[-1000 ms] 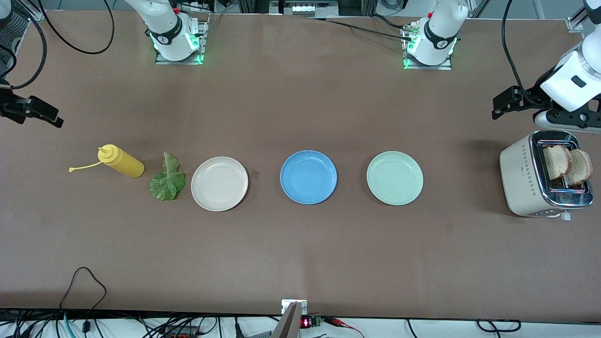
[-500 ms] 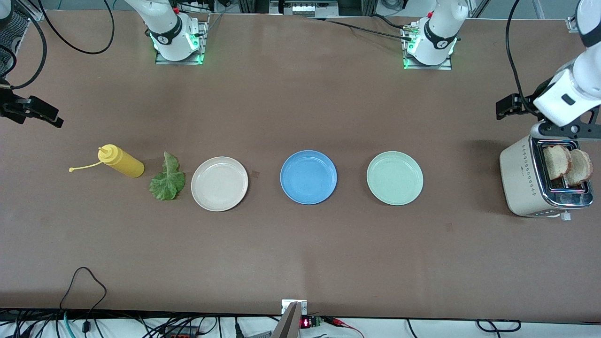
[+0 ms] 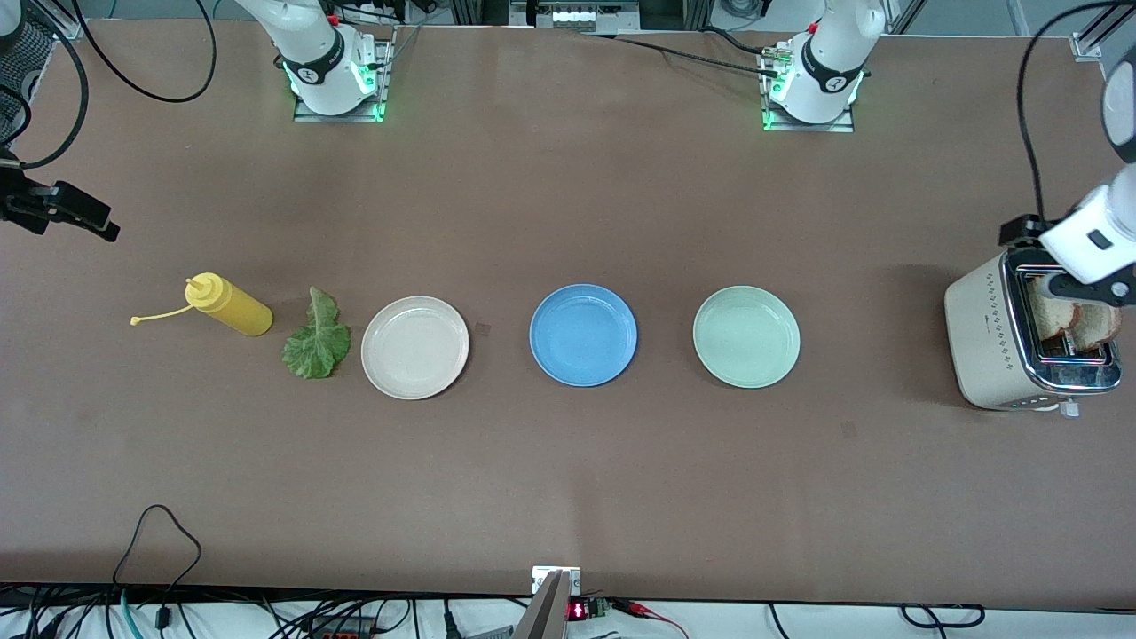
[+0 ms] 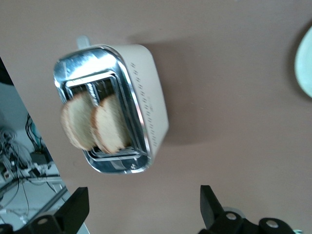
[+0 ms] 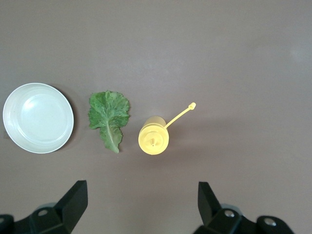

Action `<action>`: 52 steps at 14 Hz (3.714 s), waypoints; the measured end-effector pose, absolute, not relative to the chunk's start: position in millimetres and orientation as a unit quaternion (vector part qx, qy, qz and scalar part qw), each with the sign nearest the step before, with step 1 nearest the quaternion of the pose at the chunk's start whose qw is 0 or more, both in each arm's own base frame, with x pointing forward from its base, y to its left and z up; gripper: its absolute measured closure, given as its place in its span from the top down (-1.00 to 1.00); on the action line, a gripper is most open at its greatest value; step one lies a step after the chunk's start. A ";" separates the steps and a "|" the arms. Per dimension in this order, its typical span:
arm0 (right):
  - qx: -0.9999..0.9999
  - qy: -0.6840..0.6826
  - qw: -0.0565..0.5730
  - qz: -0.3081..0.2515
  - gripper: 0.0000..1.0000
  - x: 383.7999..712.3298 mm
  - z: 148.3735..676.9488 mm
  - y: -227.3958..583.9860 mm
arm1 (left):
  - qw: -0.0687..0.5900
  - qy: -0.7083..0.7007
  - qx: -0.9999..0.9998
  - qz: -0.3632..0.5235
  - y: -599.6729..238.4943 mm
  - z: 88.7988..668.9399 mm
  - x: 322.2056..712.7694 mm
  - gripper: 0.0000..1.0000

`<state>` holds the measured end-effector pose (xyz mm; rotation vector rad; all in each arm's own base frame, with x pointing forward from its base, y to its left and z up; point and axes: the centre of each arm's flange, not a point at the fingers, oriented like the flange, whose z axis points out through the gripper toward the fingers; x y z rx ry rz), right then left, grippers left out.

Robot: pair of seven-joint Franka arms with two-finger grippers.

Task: Make sandwich in blue plate with both arms
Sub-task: 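Move the left gripper down to the bread slice in the toaster, then grasp one bread slice with the left gripper and lift it out, then carry the bread slice with the left gripper onto the blue plate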

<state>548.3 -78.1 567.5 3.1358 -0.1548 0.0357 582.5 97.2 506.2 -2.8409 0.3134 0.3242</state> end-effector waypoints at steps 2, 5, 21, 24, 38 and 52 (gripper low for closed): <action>0.999 -0.049 0.001 0.011 1.00 548.4 567.5 -78.2 | 0.089 0.110 -0.985 0.099 137.1 488.7 586.3 1.00; 0.999 -0.050 0.001 0.011 1.00 548.4 567.4 -78.3 | 0.049 0.133 -0.987 0.074 186.4 461.2 591.9 1.00; 0.999 -0.049 0.001 -0.001 1.00 567.8 543.1 -77.5 | -0.039 0.118 -0.989 0.085 267.6 366.6 581.9 -0.30; 0.999 -0.048 0.001 -0.004 1.00 568.3 541.2 -77.3 | -0.040 0.116 -0.989 0.087 269.6 366.3 580.2 -0.82; 0.999 -0.040 0.000 -0.024 1.00 578.0 518.2 -62.0 | -0.041 0.123 -0.976 0.176 100.5 489.3 615.9 -0.86; 0.999 -0.042 -0.001 0.000 1.00 582.8 540.4 -63.9 | -0.346 0.139 -0.909 0.185 -174.4 388.4 654.5 -0.86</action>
